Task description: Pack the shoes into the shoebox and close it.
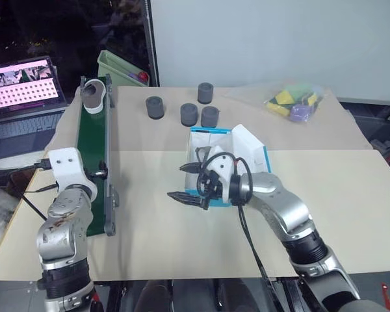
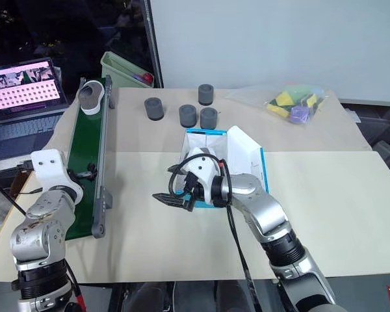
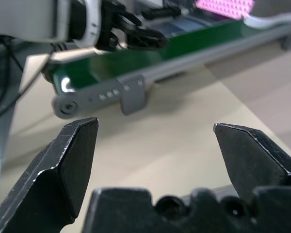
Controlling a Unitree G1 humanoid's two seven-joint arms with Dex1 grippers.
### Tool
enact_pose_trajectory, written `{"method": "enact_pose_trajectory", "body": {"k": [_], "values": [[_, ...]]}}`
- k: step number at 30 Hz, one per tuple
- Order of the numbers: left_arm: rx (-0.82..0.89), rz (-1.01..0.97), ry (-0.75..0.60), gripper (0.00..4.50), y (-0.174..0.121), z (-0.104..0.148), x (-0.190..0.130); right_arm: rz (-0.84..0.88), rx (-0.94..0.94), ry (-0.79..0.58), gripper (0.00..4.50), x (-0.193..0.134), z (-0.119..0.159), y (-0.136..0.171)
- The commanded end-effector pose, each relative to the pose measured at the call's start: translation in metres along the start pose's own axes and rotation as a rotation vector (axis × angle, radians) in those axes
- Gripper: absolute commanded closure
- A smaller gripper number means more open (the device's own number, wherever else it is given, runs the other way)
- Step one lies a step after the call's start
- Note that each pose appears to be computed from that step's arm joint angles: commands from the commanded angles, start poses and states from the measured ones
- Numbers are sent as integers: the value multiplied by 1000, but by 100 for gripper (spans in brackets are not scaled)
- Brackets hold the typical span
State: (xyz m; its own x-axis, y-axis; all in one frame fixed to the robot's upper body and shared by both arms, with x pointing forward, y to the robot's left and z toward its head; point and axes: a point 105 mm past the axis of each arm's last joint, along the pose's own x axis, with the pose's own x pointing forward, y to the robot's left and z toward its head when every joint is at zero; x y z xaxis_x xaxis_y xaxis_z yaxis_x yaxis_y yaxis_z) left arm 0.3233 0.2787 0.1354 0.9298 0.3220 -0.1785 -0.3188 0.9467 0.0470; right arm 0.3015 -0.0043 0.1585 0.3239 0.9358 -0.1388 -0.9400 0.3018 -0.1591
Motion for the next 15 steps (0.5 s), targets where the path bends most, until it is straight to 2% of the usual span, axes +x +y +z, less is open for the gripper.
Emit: {"method": "enact_pose_trajectory", "body": {"k": [1, 15], "values": [[24, 5, -13, 1, 2, 8, -1, -24, -33, -69, 0, 0, 18, -4], [59, -12, 3, 1, -3, 11, 0, -46, -28, -68, 0, -1, 18, -4]]}}
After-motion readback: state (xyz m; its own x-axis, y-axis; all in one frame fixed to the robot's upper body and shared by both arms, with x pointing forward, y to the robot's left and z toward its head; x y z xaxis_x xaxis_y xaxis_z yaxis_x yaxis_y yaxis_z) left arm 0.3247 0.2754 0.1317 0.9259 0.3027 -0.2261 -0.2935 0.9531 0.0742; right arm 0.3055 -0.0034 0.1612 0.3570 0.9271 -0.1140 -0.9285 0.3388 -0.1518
